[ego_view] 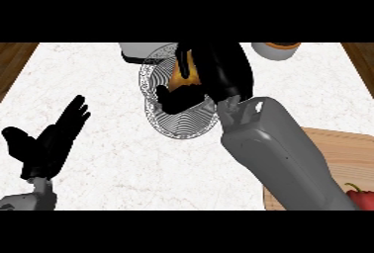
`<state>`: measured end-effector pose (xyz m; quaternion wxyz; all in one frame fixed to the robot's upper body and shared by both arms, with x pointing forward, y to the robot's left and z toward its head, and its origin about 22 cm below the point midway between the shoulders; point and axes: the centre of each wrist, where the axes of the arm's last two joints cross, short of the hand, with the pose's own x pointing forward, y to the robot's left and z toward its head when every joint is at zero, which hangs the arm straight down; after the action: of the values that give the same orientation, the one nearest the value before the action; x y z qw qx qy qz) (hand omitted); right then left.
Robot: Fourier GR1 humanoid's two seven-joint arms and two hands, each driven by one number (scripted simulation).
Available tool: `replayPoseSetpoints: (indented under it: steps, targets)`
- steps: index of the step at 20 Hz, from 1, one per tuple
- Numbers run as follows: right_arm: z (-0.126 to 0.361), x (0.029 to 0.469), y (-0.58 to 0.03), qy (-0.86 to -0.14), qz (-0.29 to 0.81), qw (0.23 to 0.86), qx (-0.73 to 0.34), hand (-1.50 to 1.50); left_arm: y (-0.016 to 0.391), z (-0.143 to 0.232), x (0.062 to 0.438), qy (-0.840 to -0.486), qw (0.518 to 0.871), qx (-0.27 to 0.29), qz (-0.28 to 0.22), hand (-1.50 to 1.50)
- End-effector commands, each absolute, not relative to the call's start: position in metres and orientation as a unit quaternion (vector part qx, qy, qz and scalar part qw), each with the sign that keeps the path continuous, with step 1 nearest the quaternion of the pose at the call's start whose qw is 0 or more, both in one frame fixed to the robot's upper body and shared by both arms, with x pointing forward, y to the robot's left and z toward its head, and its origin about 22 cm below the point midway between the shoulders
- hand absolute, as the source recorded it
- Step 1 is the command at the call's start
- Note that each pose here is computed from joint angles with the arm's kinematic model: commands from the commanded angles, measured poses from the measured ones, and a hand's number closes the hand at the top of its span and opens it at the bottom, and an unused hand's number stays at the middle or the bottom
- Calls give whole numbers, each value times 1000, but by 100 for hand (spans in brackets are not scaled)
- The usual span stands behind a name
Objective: Pick the pear from the cutting board and place it in the tiered basket
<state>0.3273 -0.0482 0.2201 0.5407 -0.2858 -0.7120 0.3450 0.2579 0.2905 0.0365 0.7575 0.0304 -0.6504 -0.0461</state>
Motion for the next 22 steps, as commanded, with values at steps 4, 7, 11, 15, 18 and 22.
replayPoseSetpoints:
  steps: [4, 7, 11, 15, 18, 22]
  targets:
    - [181, 359, -36, -707, 357, 527, -309, 150, 292, 41, 271, -655, 753, 42, -48, 0]
    - [168, 351, -33, -708, 340, 528, -321, 150, 279, 40, 259, -654, 755, 32, -37, 0]
    - [171, 378, -30, -713, 333, 521, -331, 150, 293, 34, 259, -655, 754, 27, -40, 0]
    - [167, 377, -27, -758, 244, 511, -323, 150, 283, 38, 249, -648, 759, 30, -53, 0]
    - [148, 377, -14, -752, 263, 517, -313, -150, 284, 46, 269, -655, 753, 23, -51, 0]
    - [154, 394, -9, -752, 281, 499, -327, -150, 284, 32, 271, -650, 758, 33, -51, 0]
